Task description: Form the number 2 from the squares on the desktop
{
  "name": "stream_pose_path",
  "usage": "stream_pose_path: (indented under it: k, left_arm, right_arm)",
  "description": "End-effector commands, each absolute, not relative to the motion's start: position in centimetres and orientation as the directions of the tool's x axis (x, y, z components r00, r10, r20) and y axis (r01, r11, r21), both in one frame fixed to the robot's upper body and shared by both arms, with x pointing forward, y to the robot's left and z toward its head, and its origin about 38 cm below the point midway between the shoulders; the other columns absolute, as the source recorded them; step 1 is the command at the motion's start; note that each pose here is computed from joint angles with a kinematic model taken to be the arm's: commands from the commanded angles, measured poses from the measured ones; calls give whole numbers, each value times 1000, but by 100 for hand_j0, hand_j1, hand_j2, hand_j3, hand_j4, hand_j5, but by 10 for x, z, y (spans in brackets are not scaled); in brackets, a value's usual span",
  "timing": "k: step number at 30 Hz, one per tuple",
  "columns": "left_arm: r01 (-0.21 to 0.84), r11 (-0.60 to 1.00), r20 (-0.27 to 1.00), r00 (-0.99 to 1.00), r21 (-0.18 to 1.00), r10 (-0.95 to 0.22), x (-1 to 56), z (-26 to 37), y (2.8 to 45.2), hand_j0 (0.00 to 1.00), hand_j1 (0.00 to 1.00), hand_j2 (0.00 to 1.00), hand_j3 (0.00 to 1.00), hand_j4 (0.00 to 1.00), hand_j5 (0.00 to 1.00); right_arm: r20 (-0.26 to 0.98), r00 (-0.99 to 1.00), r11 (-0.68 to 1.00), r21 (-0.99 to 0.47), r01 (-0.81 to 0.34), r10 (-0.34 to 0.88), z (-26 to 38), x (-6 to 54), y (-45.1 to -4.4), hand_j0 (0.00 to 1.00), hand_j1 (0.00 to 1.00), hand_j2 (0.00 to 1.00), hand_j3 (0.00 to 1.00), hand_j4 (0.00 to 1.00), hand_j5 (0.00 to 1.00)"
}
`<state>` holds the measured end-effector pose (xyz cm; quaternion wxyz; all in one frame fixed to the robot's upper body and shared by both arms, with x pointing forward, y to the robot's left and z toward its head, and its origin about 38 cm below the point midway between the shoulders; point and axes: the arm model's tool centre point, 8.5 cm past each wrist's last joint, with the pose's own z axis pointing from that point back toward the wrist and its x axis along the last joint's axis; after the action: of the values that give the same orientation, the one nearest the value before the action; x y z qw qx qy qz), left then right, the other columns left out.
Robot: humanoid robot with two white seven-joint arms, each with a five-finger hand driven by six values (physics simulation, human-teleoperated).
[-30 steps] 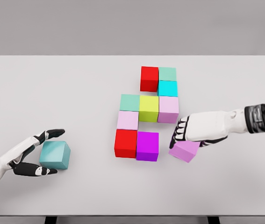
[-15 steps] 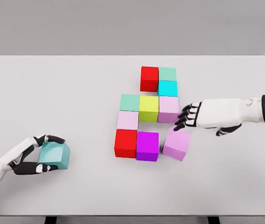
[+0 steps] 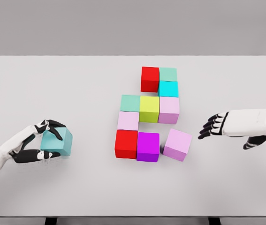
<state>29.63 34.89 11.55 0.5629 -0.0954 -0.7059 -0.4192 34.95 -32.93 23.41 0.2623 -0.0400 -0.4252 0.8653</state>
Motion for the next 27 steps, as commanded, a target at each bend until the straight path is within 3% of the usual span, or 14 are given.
stream_pose_path:
  k: [1, 8, 14, 18, 23, 27]
  left_arm:
    - [604, 632, 874, -354, 485, -332, 298, 118, 348, 43, 43, 43, 43, 43, 43]
    - [570, 623, 834, -471, 536, -288, 325, 155, 329, 43, 43, 43, 43, 43, 43]
    - [551, 648, 843, -438, 526, -311, 357, 167, 310, 43, 43, 43, 43, 43, 43]
    - [577, 627, 850, -402, 523, -340, 375, 171, 294, 43, 43, 43, 43, 43, 43]
    - [597, 622, 862, -374, 506, -343, 396, 171, 272, 43, 43, 43, 43, 43, 43]
    - [640, 593, 872, -349, 489, -343, 424, 163, 257, 43, 43, 43, 43, 43, 43]
  right_arm:
    - [174, -866, -493, -762, -420, 469, 229, 350, -319, 100, 100, 100, 100, 100, 100]
    - [166, -884, -498, -774, -391, 436, 224, 355, -303, 100, 100, 100, 100, 100, 100]
    - [152, -877, -493, -777, -391, 456, 228, 360, -310, 100, 100, 100, 100, 100, 100]
    - [132, -837, -502, -747, -436, 531, 217, 372, -335, 100, 100, 100, 100, 100, 100]
    - [125, -820, -512, -725, -460, 559, 205, 374, -338, 100, 100, 100, 100, 100, 100]
    - [44, -839, -581, -701, -413, 542, 200, 378, -334, 100, 100, 100, 100, 100, 100]
